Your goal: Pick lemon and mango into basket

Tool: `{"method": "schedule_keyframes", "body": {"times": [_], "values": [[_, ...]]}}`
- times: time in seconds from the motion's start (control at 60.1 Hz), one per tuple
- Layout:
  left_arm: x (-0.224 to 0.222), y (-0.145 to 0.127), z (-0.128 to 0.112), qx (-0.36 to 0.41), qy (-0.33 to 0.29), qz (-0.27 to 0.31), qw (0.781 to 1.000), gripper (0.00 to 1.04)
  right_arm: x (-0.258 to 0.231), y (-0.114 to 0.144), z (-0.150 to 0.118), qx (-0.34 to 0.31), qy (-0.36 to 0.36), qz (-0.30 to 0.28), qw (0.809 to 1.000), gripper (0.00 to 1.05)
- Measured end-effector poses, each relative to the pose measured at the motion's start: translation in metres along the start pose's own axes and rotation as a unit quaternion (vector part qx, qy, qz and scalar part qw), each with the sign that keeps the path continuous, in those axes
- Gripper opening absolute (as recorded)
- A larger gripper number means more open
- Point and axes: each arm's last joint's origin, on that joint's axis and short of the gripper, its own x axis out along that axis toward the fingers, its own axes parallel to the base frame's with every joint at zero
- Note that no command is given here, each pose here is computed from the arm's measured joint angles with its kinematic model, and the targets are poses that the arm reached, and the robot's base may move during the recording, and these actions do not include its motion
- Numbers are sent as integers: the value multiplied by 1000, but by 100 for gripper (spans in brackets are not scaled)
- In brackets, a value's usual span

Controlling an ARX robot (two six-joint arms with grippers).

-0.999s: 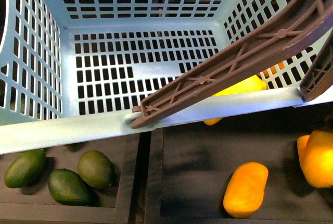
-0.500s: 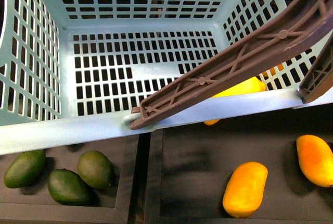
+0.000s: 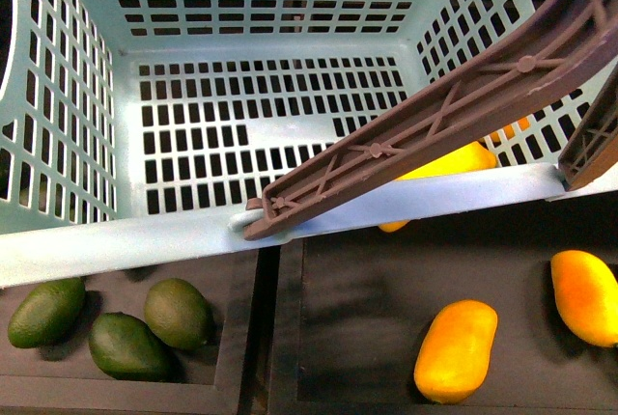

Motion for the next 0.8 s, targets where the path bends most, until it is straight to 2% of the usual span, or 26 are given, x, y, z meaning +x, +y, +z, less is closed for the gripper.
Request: {"method": "schedule_keyframes", "body": {"times": [0.183, 0.383, 0.599, 0.666, 0.799], "values": [[0, 0, 0, 0, 0, 0, 1000, 6, 11, 12, -26, -16, 28, 1, 999, 50], [0, 0, 0, 0, 0, 0, 1000, 6, 15, 10, -44, -31, 50, -6, 998, 50], [0, 0, 0, 0, 0, 0, 1000, 6, 14, 3, -52, -41, 62, -19, 997, 83], [0, 0, 0, -1, 0, 0, 1000, 6, 10, -4, -53, -43, 65, -27, 997, 97], [0, 0, 0, -1, -1, 2, 1000, 6, -1, -18, -49, -49, 55, -43, 996, 96]]}}
